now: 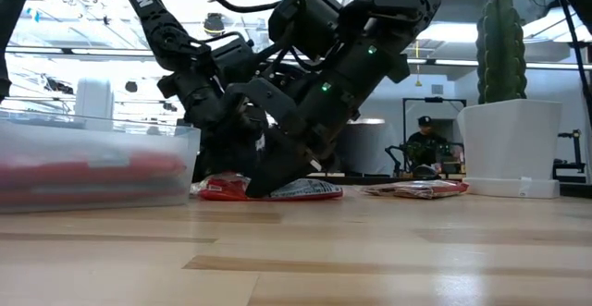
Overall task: Sort popcorn bags into baskets
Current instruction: Put the red popcorn bag into the transparent bin
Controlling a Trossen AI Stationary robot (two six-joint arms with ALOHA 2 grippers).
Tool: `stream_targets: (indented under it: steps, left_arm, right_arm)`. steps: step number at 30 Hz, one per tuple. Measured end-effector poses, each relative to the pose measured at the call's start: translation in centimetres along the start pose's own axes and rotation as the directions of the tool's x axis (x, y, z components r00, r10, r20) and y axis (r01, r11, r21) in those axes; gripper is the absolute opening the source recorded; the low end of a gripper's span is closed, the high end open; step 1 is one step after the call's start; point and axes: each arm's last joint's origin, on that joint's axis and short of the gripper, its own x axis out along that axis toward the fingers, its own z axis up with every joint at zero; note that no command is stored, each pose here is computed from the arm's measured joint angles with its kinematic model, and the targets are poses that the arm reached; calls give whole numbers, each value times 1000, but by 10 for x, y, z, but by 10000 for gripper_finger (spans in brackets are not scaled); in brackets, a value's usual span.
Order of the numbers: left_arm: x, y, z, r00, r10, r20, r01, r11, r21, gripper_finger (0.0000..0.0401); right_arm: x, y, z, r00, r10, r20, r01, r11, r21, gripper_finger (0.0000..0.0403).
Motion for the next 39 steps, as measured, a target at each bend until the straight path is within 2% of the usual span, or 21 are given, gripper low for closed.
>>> stream_targets:
  steps: [5, 13, 16, 22, 27, 29, 32, 36, 39]
  left_arm:
    - [0, 0, -1, 1000, -4, -8, 4, 1000, 22, 11]
    - [-5, -10, 16, 999, -24, 30, 23, 1000, 9, 3]
    - [-11, -21, 28, 998, -42, 50, 41, 999, 21, 2]
    - [-31, -46, 49, 1000, -6, 2, 6, 998, 70, 1]
    - [-69, -82, 59, 999, 33, -37, -29, 995, 95, 1]
    - [-91, -98, 55, 997, 62, -42, -57, 994, 97, 1]
    - [-124, -117, 35, 991, 132, -22, -130, 990, 60, 0]
    - [-160, -134, -7, 964, 263, 38, -264, 965, 5, 0]
    - [-173, -138, -44, 960, 268, 79, -263, 962, -68, 0]
  right_arm:
    - [-15, 2, 6, 1000, 6, -5, -6, 999, -39, 14]
    - [-77, 1, 19, 997, -58, -54, 53, 995, -83, 25]
    - [-101, 8, 17, 995, -74, -72, 68, 994, -88, 24]
    - [-137, 27, 9, 991, -129, -37, 124, 986, -113, 12]
    - [-154, 39, -4, 982, -183, -45, 179, 980, -85, 24]
    - [-157, 43, -9, 978, -205, -47, 201, 977, -73, 28]
    - [-160, 49, -15, 974, -220, -46, 216, 974, -66, 27]
    - [-162, 55, -20, 975, -217, -40, 215, 975, -58, 17]
    - [-161, 55, -23, 972, -230, -41, 228, 972, -57, 14]
